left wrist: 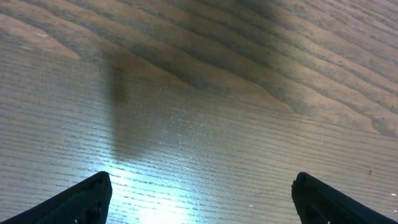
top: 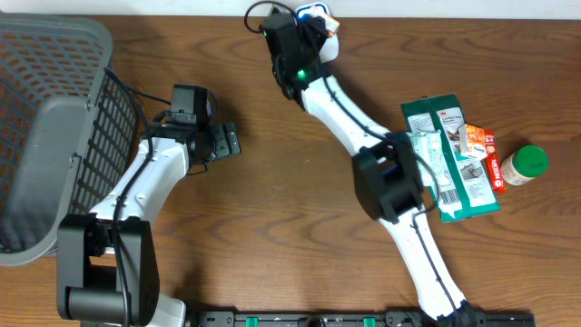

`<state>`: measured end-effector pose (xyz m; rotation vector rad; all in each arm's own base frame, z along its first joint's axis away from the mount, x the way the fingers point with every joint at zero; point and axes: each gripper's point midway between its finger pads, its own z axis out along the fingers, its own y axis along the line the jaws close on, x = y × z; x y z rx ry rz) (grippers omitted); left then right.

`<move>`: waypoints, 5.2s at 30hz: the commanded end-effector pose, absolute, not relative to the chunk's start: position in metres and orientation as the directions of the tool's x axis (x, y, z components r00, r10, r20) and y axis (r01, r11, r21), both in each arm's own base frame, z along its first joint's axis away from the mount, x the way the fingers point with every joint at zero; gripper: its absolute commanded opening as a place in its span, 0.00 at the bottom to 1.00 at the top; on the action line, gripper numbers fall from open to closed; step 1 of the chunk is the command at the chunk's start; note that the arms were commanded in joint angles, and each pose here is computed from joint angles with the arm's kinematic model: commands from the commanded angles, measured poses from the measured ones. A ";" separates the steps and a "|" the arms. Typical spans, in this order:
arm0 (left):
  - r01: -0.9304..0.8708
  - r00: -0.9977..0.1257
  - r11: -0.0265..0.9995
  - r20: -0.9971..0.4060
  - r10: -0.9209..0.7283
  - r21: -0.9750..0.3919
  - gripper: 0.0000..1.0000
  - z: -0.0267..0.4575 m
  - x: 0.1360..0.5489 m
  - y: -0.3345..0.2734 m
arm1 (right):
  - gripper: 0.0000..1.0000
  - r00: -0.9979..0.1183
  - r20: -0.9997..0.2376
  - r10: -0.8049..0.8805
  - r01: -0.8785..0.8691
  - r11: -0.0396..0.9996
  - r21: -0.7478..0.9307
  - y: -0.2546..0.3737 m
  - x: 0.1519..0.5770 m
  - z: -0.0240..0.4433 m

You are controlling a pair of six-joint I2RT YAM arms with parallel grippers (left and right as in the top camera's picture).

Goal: Scan the item barcode
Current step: 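Lift the tissue pack and hold it against the white scanner, then move the orange tissue pack right and lower it onto the pile, then open the right gripper and withdraw it right and down from the pile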

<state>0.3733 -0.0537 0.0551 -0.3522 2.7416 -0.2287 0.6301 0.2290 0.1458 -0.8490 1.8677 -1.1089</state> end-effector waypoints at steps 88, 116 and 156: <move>-0.216 -0.904 0.958 -0.333 -0.270 -0.190 0.93 0.052 0.371 -0.050 | 0.99 -0.972 -0.230 0.038 0.074 0.986 -0.147 -0.052 0.387 0.201; -0.216 -0.903 0.958 -0.333 -0.270 -0.190 0.93 0.052 0.371 -0.050 | 0.99 -0.530 -0.848 0.007 0.176 0.979 -0.102 -0.040 0.215 0.436; -0.216 -0.904 0.958 -0.333 -0.270 -0.190 0.94 0.052 0.371 -0.050 | 0.99 0.027 -0.999 -0.029 0.106 0.994 -0.026 -0.021 0.099 0.368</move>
